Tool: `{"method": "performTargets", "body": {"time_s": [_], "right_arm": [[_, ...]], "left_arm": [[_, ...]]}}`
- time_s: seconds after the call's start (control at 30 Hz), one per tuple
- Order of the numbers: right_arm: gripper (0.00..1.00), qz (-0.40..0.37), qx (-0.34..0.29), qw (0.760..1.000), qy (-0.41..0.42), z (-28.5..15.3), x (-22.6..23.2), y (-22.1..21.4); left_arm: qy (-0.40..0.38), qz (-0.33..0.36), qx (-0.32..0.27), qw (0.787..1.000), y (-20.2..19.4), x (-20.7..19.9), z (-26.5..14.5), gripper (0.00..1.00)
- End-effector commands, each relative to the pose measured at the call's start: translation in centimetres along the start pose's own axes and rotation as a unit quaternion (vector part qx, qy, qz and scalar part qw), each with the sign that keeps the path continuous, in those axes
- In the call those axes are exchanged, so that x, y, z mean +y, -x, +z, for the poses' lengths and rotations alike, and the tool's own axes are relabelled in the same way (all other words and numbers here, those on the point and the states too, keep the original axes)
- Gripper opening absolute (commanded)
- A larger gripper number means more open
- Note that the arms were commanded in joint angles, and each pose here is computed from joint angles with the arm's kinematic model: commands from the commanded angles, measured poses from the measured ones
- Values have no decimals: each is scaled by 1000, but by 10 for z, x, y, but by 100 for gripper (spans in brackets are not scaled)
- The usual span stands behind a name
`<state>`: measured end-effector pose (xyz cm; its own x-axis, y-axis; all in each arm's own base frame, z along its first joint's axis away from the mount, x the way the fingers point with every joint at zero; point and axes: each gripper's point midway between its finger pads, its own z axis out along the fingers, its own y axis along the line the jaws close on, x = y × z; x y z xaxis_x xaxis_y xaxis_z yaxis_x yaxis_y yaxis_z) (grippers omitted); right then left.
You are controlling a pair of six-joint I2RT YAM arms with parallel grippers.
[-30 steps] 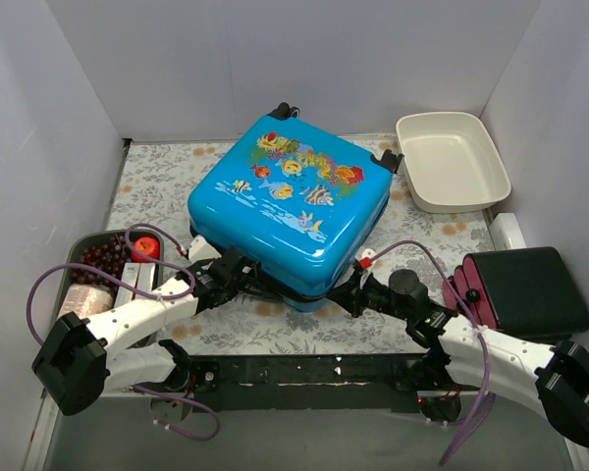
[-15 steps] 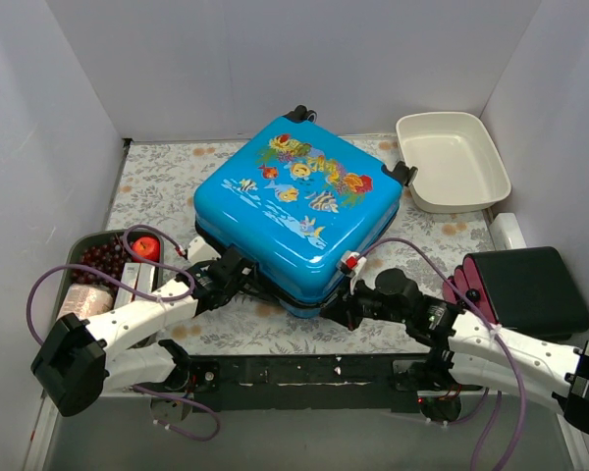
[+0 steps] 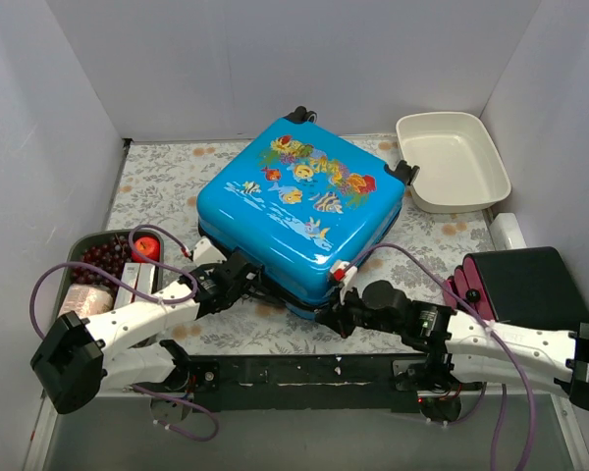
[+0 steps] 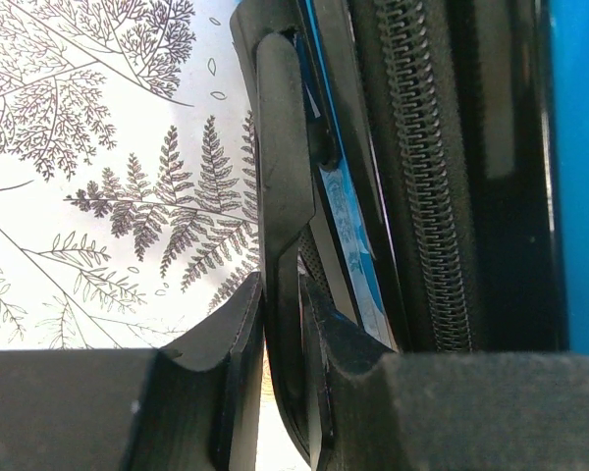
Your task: Open, take out, and arrange the luggage
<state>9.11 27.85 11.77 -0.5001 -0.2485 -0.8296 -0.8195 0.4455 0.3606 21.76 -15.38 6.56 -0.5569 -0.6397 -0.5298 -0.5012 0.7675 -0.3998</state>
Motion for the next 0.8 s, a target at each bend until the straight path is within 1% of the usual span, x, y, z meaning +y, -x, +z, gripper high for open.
{"method": "performTargets", "body": {"time_s": [0.0, 0.03, 0.07, 0.1, 0.17, 0.2, 0.23, 0.27, 0.3, 0.33, 0.4, 0.43, 0.47, 0.5, 0.53, 0.63, 0.77], "right_arm": [[1, -42, -91, 994, 44, 7, 59, 58], [1, -46, -105, 993, 25, 8, 65, 62], [1, -40, -128, 991, 26, 10, 76, 76], [1, -35, -123, 992, 10, 19, 76, 73], [1, -17, -134, 991, -21, 29, 78, 76], [1, 3, -142, 989, -30, 33, 81, 86], [1, 1, -130, 989, -65, 45, 72, 78], [1, 21, -129, 987, -88, 49, 67, 79], [1, 20, -109, 986, -125, 54, 58, 75], [1, 25, -117, 979, -167, 52, 46, 80], [1, 35, -109, 971, -210, 47, 31, 77], [1, 45, -111, 968, -222, 45, 20, 78], [1, 52, -110, 968, -218, 44, 14, 78], [1, 69, -126, 970, -197, 43, 12, 87], [1, 81, -113, 974, -178, 47, -3, 79], [1, 82, -117, 978, -152, 48, -22, 88], [1, 49, -96, 979, -171, 54, -48, 92]], "left_arm": [[-32, -41, 84, 995, -47, -17, -17, 0], [-35, -38, 88, 995, -50, -19, -17, 0], [-37, -37, 92, 994, -54, -21, -18, 0], [-43, -36, 97, 994, -58, -24, -20, 0], [-47, -33, 106, 993, -66, -26, -23, 0], [-50, -33, 109, 992, -68, -27, -25, 0], [-52, -29, 113, 992, -72, -25, -27, 0], [-61, -37, 116, 991, -72, -27, -31, 0], [-65, -41, 119, 990, -72, -25, -34, 0], [-58, -40, 125, 990, -77, -13, -34, 0], [-52, -70, 128, 988, -74, 1, -39, 0], [-37, -73, 126, 989, -77, 17, -35, 0], [-33, -79, 126, 988, -77, 25, -35, 0], [-32, -98, 130, 986, -76, 31, -37, 0], [-34, -101, 133, 985, -77, 34, -38, 0], [-31, -101, 144, 984, -82, 43, -38, 0], [-29, -82, 152, 985, -92, 41, -38, 0]]}}
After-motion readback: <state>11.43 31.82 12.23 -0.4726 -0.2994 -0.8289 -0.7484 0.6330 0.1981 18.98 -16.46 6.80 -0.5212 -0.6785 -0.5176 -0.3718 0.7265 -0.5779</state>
